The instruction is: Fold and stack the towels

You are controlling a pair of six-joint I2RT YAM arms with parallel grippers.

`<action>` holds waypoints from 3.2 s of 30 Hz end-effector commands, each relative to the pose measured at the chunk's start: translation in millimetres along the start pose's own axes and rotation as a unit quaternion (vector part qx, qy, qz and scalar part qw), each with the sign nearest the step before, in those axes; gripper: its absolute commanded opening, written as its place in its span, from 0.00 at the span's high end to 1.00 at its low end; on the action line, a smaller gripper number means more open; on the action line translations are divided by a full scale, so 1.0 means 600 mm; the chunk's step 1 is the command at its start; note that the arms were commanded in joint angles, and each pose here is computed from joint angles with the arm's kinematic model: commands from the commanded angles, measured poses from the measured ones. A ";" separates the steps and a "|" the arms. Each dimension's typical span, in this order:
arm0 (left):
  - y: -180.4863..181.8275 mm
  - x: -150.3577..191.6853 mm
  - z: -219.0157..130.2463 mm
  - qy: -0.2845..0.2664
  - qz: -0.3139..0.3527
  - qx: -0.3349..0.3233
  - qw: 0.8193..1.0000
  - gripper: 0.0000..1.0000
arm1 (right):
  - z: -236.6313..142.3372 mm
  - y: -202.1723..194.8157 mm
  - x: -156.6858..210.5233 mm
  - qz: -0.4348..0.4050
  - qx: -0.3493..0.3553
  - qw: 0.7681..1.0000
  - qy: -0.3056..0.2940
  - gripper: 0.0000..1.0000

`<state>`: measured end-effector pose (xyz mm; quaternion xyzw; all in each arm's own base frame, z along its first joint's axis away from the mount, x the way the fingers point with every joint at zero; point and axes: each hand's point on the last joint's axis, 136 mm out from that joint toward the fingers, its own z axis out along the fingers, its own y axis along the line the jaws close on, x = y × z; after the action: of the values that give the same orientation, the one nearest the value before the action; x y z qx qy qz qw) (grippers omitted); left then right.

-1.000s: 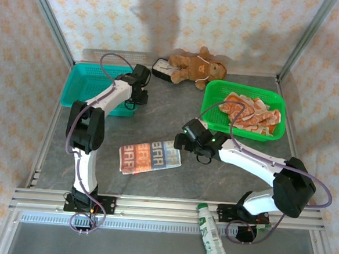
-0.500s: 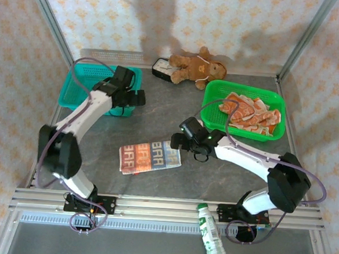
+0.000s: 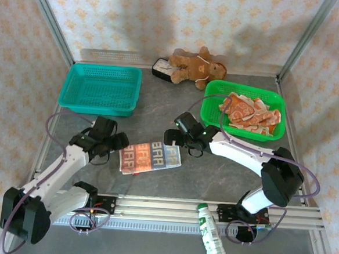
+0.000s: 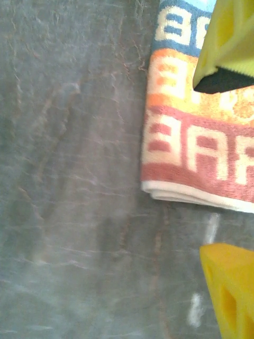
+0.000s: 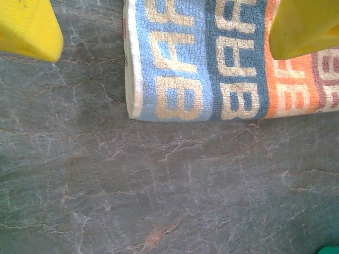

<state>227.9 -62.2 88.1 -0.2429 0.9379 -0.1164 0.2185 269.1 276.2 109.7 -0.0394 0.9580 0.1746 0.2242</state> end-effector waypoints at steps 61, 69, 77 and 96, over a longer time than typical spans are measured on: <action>-0.282 -0.202 -0.052 -0.068 0.292 -0.115 0.947 1.00 | -0.093 -0.074 -0.047 0.049 0.068 0.991 -0.107 0.01; -0.277 -0.316 -0.047 -0.081 0.306 -0.155 0.936 1.00 | -0.105 -0.083 -0.052 0.050 0.076 0.989 -0.113 0.01; -0.243 -0.408 -0.059 -0.100 0.299 -0.197 0.928 1.00 | -0.094 -0.079 -0.061 0.050 0.078 0.990 -0.108 0.01; -0.106 -0.492 0.057 -0.050 0.249 -0.262 0.931 1.00 | -0.082 -0.060 -0.103 0.018 0.091 0.991 -0.094 0.01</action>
<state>496.6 20.5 189.8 -0.0625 0.9565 0.1838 0.2179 305.9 231.4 161.6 0.0195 0.9435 0.1116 0.3114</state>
